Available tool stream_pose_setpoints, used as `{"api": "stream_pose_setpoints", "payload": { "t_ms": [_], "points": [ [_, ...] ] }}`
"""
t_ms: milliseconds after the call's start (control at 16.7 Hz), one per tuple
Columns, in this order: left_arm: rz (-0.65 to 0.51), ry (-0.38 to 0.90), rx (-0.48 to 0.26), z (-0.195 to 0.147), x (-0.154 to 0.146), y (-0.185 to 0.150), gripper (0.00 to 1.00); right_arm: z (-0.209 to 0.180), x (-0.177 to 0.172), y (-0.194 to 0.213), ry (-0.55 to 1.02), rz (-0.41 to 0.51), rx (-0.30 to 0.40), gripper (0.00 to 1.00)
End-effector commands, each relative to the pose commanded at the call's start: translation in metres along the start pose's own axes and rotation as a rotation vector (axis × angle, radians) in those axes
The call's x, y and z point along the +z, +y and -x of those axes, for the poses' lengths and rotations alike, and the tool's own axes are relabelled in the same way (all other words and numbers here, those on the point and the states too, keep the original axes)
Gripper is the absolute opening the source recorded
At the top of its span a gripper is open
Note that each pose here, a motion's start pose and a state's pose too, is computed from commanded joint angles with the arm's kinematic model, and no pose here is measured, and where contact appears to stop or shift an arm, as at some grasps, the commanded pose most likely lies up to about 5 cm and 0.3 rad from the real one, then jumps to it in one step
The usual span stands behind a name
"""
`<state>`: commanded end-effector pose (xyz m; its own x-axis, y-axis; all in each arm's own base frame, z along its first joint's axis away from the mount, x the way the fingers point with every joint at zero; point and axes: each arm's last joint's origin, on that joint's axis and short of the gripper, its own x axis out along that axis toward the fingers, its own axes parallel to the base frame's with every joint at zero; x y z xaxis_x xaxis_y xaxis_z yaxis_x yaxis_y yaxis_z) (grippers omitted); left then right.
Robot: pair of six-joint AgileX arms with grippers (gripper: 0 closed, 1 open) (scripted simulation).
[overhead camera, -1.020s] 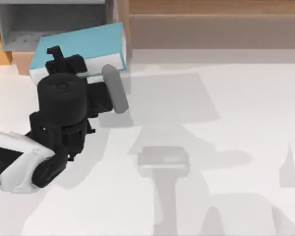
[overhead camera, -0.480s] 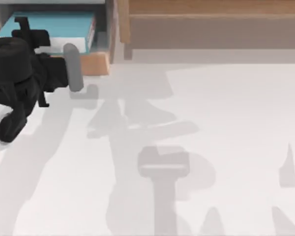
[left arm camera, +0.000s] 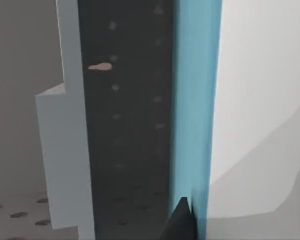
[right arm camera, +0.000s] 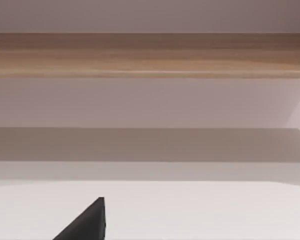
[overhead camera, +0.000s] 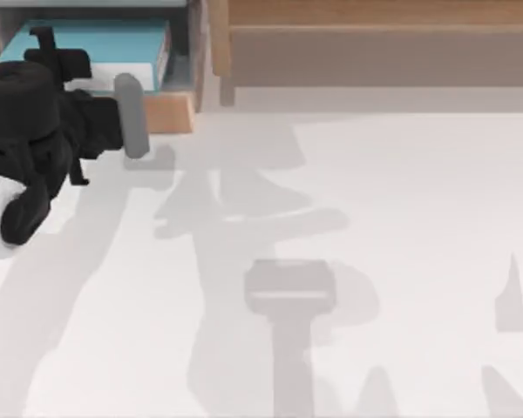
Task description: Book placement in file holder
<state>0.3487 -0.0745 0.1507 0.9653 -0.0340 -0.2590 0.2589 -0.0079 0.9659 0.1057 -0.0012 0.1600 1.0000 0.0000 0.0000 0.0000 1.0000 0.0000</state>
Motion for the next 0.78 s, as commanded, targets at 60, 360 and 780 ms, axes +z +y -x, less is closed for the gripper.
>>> {"api": "stream_pose_setpoints", "payload": {
  "t_ms": [60, 360, 780],
  "points": [
    [0.001, 0.0, 0.001, -0.003, 0.0, 0.001, 0.0, 0.0, 0.0, 0.0, 0.0, 0.0, 0.0, 1.0],
    [0.002, 0.001, 0.0, -0.021, -0.001, 0.002, 0.0, 0.0, 0.0, 0.0, 0.0, 0.0, 0.0, 1.0],
    [0.003, 0.001, -0.001, -0.023, -0.001, 0.002, 0.23, 0.0, 0.0, 0.0, 0.0, 0.0, 0.0, 1.0]
  ]
}}
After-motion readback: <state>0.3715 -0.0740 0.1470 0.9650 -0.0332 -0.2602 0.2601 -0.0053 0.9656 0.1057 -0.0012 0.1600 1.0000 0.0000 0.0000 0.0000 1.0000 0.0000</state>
